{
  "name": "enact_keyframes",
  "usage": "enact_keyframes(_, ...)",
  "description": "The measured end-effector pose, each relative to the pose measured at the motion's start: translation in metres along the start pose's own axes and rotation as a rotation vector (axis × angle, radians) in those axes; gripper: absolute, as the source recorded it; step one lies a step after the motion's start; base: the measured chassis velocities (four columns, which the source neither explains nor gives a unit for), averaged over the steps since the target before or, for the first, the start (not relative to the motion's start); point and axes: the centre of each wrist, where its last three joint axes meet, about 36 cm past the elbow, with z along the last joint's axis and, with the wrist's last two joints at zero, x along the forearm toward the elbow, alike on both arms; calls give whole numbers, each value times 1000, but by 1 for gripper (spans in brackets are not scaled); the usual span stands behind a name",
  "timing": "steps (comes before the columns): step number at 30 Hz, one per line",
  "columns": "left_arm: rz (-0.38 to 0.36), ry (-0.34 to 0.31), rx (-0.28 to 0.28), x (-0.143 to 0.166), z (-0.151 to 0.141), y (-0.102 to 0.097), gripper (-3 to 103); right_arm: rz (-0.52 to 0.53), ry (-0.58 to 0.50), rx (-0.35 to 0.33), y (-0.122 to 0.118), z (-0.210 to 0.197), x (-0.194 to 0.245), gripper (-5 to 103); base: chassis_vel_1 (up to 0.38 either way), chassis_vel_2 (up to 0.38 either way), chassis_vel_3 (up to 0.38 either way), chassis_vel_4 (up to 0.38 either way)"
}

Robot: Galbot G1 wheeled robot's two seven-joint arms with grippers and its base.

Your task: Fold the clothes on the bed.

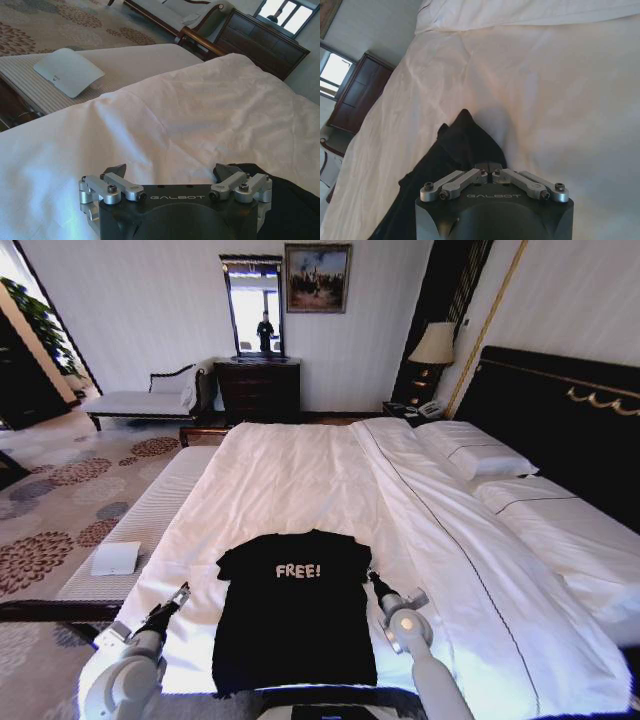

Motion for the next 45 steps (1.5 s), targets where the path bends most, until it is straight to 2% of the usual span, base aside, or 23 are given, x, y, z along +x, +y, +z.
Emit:
enact_keyframes(1, 0, 0, 0, 0, 0, 0, 100, 0, 0, 0, 0, 0, 0, -2, 0, 0, 0, 0)
enact_keyframes(4, -4, -2, 2, 1, 0, 2, 100, 2, 14, -4, -3, 5, 9, 13, 0, 0, 0, 0)
enact_keyframes(5, -4, -2, 2, 1, 0, 2, 100, 2, 14, -4, -3, 5, 9, 13, 0, 0, 0, 0)
enact_keyframes(6, -5, -2, 2, 1, 1, 2, 100, 1, 19, -10, -4, 6, 10, 18, 0, 0, 0, 0)
enact_keyframes(7, -6, -3, 5, 3, 1, 1, 100, -6, 35, -32, -3, 11, 9, 34, 0, 0, 0, 0)
enact_keyframes(8, -5, -3, 5, 4, 1, 0, 100, -7, 39, -35, -3, 13, 8, 40, 0, 0, 0, 0)
enact_keyframes(11, -6, -3, 5, 5, 1, 0, 100, -5, 42, -39, -3, 14, 7, 45, 0, 0, 0, 0)
enact_keyframes(13, -9, -4, 5, 5, 2, 1, 100, -3, 46, -39, -4, 16, 7, 59, 0, 0, 0, 0)
enact_keyframes(16, -11, -5, 5, 5, 2, 2, 100, 0, 48, -38, -6, 18, 8, 58, 0, 0, 0, 0)
enact_keyframes(18, -13, -5, 5, 6, 2, 2, 100, 3, 50, -38, -7, 19, 8, 47, 0, 0, 0, 0)
enact_keyframes(19, -13, -5, 5, 6, 2, 2, 100, 3, 50, -38, -7, 19, 8, 47, 0, 0, 0, 0)
enact_keyframes(22, -16, -4, 9, 7, 4, 2, 100, 3, 50, -39, -7, 19, 6, 32, 0, 0, 0, 0)
enact_keyframes(25, -16, -4, 11, 7, 4, 2, 100, 0, 47, -42, -6, 19, 4, 25, 0, 0, 0, 0)
enact_keyframes(28, -18, -4, 11, 9, 5, 2, 100, 2, 44, -46, -6, 19, 1, 9, 0, 0, 0, 0)
enact_keyframes(29, -19, -4, 10, 9, 5, 2, 100, 4, 44, -46, -7, 19, 1, 9, 0, 0, 0, 0)
enact_keyframes(30, -19, -4, 10, 9, 5, 2, 100, 5, 43, -45, -7, 19, 0, 4, 0, 0, 0, 0)
enact_keyframes(34, -20, -5, 10, 9, 6, 2, 100, 8, 36, -41, -7, 20, -2, 0, 0, 0, 0, 0)
enact_keyframes(40, -20, -2, 11, 8, 7, 2, 100, 3, -4, -30, -5, 13, -1, 0, 0, 0, 0, 0)
enact_keyframes(45, -22, -3, 9, 6, 6, 3, 100, -36, -64, 10, 6, -9, 9, 0, 0, 0, 0, 0)
